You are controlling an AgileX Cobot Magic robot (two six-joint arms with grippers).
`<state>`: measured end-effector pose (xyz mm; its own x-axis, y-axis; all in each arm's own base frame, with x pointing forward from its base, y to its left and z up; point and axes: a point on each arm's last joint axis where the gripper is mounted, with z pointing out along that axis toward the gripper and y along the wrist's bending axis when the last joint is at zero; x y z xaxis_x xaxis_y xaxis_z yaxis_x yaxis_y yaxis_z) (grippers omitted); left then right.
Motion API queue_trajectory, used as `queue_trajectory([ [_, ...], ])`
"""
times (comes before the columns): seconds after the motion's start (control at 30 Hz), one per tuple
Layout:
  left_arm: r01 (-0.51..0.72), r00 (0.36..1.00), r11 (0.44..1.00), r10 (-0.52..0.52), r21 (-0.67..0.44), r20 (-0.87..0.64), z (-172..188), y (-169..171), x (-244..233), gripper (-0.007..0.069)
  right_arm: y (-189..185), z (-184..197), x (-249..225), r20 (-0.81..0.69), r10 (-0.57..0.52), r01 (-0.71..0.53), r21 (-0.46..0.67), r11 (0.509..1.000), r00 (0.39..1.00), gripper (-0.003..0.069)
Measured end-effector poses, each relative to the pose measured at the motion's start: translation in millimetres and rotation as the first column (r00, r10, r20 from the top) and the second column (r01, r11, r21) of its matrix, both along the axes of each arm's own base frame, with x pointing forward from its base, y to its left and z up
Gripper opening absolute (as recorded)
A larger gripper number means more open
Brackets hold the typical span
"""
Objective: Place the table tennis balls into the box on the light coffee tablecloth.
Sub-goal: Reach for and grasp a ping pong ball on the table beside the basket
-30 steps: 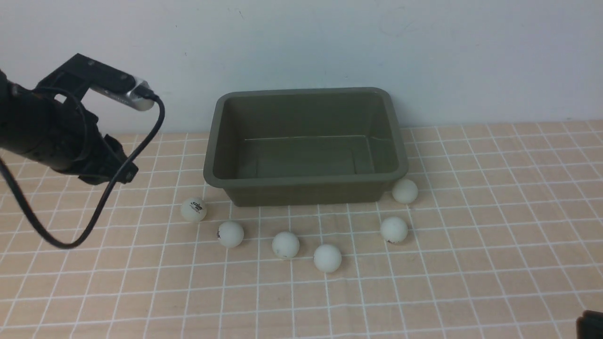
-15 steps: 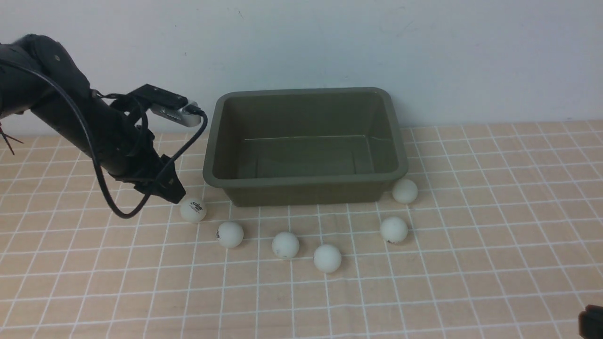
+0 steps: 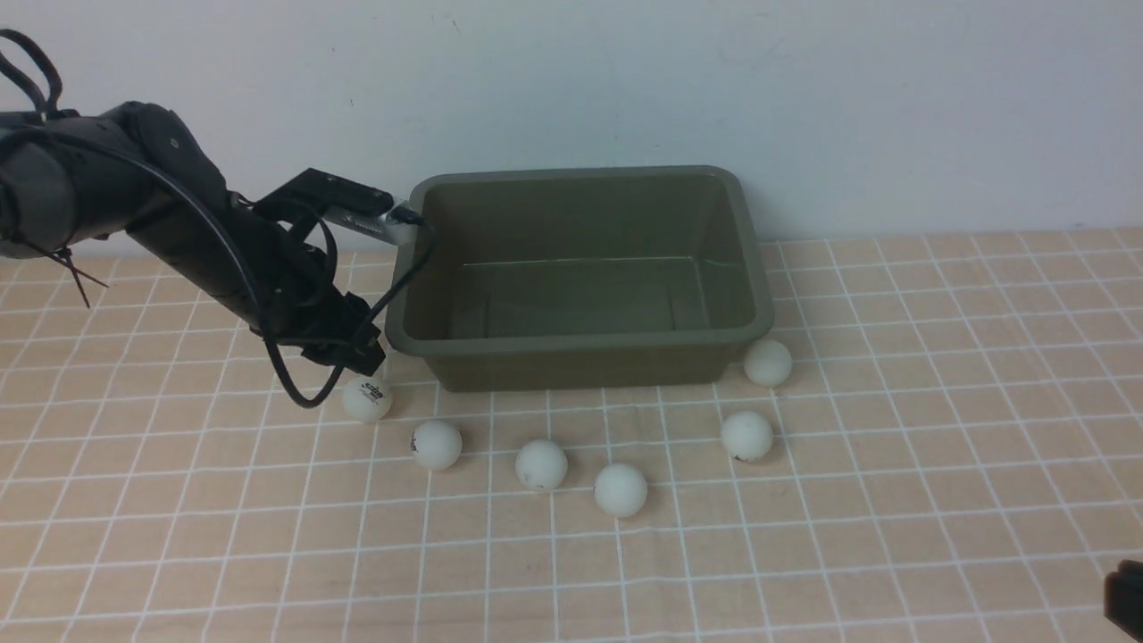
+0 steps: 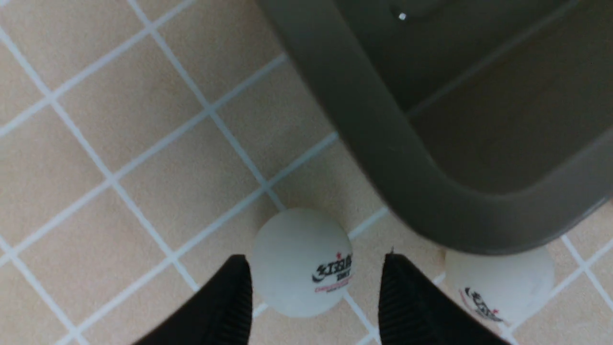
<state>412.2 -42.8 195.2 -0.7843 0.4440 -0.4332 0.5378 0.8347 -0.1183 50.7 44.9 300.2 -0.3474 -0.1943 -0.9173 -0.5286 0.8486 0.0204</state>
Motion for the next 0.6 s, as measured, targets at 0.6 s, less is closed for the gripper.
queue_trajectory([
  [0.6, 0.035, 0.999, 0.997, -0.033, 0.068, -0.033, -36.7, -8.2, 9.1, 0.0295, -0.2, 0.3, 0.3, 0.002, -0.004, 0.004, 0.003, 1.000, 1.000, -0.0013],
])
